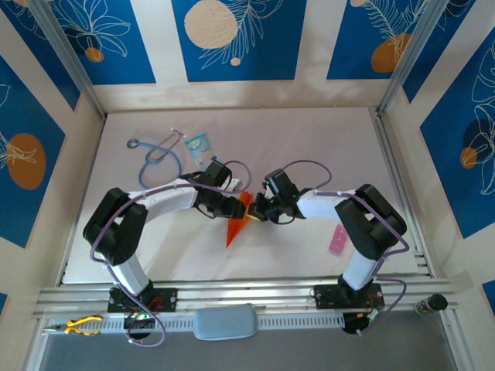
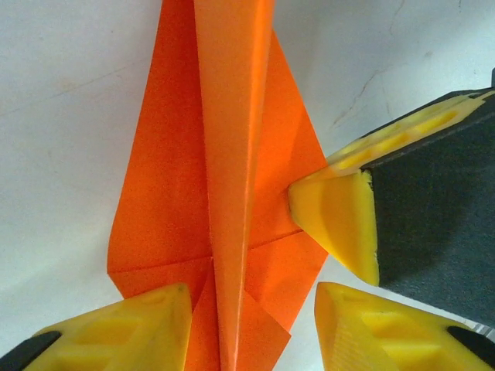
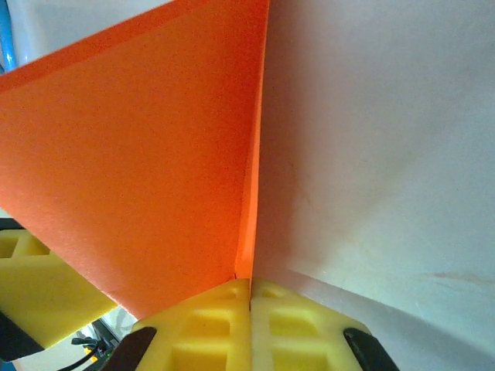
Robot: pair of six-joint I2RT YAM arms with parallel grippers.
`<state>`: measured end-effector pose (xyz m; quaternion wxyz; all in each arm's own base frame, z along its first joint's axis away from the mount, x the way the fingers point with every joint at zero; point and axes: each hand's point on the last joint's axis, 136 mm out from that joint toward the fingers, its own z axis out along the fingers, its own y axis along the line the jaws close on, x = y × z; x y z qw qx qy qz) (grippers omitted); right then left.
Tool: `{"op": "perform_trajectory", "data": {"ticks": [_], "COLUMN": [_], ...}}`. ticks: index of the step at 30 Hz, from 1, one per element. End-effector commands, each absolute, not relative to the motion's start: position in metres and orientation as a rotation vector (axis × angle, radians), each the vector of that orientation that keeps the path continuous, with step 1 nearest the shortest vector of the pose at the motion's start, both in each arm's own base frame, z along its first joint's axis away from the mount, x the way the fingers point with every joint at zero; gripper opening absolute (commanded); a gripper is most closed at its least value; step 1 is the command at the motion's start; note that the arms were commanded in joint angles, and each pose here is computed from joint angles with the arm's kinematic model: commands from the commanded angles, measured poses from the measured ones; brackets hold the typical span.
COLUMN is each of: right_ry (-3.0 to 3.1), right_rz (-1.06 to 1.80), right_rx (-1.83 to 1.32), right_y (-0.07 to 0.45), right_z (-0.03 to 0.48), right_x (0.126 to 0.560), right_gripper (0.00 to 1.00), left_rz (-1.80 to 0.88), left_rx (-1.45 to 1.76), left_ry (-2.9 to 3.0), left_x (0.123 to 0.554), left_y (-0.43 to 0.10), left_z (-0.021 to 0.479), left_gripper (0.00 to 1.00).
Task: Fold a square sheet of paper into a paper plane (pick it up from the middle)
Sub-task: Move a paper plane to the center of the table.
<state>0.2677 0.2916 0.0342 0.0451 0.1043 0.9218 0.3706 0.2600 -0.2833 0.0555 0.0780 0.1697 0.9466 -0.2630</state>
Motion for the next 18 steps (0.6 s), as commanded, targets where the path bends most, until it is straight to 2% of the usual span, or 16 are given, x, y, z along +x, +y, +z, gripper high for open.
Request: {"op": "perform_trajectory", "data": {"ticks": [1,7,18], "right_ry": [2.836,2.841,2.842], "right_rz": [1.139,1.133,1.13], "right_rx": [0.282,0.282,0.284], "right_y": [0.296,0.294,0.294], "right_z": [0.035,0.034,0.034], "right_x": [0.265,0.265,0.265], "right_gripper": [0.01,0.01,0.01], "left_rz": [-0.781,-0.712,-0.74], "left_rx": [0.564,0.566,0.566], "left_ry": [2.784,2.795,2.872], "left_x": [0.265,0.267,0.252], "left_y": [-0.29,-0.282,-0.281], "left_z": [0.068,0.065,0.053], "left_gripper": [0.47,0.49,0.48]}}
